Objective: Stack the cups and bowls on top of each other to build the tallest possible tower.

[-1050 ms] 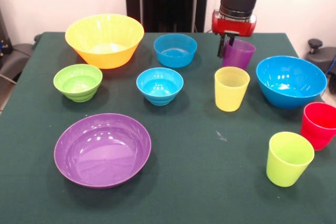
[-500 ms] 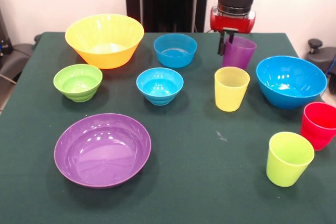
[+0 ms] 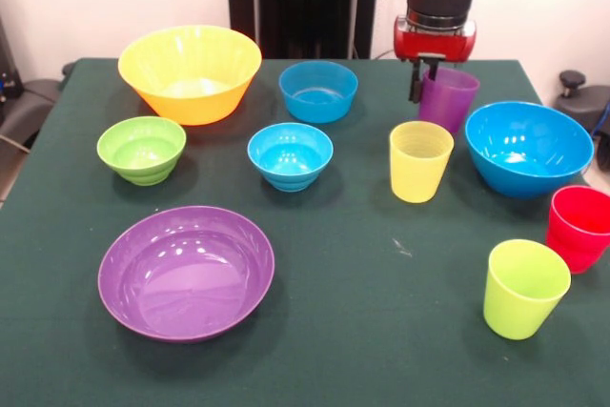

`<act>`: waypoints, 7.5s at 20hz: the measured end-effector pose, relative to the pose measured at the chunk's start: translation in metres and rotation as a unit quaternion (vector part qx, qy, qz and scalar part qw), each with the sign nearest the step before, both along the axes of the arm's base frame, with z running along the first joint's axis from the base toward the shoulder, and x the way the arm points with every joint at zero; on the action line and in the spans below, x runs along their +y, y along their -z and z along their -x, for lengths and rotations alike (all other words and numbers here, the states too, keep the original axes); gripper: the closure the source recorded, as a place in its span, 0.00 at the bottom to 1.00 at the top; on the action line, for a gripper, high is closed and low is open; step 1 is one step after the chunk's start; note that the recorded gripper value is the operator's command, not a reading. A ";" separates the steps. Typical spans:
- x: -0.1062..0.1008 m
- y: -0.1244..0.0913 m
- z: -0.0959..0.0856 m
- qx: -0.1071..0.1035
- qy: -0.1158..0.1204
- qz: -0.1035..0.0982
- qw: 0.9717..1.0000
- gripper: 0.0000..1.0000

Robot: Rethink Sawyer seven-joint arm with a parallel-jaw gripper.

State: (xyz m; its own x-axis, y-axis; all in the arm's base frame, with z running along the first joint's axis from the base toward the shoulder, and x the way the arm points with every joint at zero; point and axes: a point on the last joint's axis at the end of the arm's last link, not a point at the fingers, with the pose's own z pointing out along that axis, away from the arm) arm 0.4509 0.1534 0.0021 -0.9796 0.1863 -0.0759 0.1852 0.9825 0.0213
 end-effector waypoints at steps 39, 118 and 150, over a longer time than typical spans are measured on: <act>-0.003 -0.047 0.000 0.083 0.009 -0.021 0.996 1.00; -0.048 -0.090 -0.069 0.077 0.017 -0.015 0.997 1.00; -0.039 -0.080 -0.068 0.088 0.010 -0.016 0.996 1.00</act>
